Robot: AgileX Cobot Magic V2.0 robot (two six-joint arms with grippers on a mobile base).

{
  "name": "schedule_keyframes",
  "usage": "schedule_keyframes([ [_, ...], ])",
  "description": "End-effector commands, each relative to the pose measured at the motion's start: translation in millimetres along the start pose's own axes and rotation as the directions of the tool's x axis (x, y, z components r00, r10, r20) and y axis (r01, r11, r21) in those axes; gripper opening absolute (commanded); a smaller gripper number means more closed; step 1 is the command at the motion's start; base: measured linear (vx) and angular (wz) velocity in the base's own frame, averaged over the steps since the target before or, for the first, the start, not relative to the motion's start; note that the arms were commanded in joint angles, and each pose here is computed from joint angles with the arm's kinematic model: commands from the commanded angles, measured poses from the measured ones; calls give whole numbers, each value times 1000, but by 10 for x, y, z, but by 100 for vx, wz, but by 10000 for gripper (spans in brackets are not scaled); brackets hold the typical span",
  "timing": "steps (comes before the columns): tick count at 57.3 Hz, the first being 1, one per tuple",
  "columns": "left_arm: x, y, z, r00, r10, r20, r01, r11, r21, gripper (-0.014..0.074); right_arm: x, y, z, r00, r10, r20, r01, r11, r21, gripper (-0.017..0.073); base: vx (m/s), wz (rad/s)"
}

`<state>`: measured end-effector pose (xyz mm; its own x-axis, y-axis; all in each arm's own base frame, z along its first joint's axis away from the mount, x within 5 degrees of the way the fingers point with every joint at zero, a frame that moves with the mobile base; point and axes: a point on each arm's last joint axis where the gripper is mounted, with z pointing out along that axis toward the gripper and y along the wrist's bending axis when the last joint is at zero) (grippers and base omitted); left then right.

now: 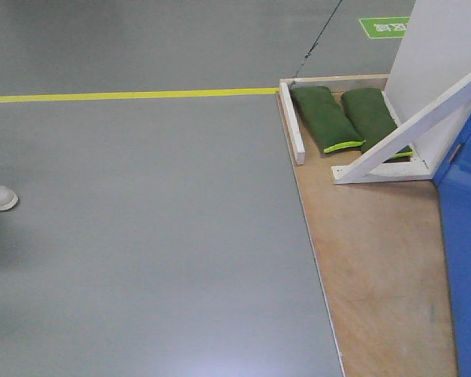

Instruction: Move to blue door and open it

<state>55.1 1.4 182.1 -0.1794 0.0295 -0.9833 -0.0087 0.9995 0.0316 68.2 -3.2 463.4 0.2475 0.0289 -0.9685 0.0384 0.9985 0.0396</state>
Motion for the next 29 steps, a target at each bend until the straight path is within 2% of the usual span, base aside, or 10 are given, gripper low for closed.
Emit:
schedule_keyframes([
  [1, -161, -3, -37, 993, -7, 115, 6, 1000, 9, 73, -272, -5, 116, 978, -95, 185, 92, 995, 28, 12, 0, 0],
  [6, -161, -3, -37, 993, -7, 115, 6, 1000, 9, 73, -448, -2, 305, 955, -188, 227, 181, 982, 53, 12, 0, 0],
  [10, -161, -3, -37, 993, -7, 115, 6, 1000, 9, 73, -611, -2, 473, 944, -237, 231, 227, 971, 71, 12, 0, 0],
  [17, -161, -3, -37, 993, -7, 115, 6, 1000, 9, 73, -959, -3, 679, 934, -252, 251, 236, 967, 94, 12, 0, 0],
  [21, -161, -3, -37, 993, -7, 115, 6, 1000, 9, 73, -1193, -37, 732, 920, -270, 283, 238, 961, 140, 12, 0, 0],
  [25, -161, -3, -37, 993, -7, 115, 6, 1000, 9, 73, -1412, -120, 737, 897, -316, 308, 251, 940, 232, 12, 0, 0],
  [28, -161, -3, -37, 993, -7, 115, 6, 1000, 9, 73, -1561, -202, 702, 874, -370, 315, 267, 907, 325, 12, 0, 0],
  [29, -161, -3, -37, 993, -7, 115, 6, 1000, 9, 73, -1608, -233, 683, 864, -393, 314, 273, 891, 362, 12, 0, 0],
])
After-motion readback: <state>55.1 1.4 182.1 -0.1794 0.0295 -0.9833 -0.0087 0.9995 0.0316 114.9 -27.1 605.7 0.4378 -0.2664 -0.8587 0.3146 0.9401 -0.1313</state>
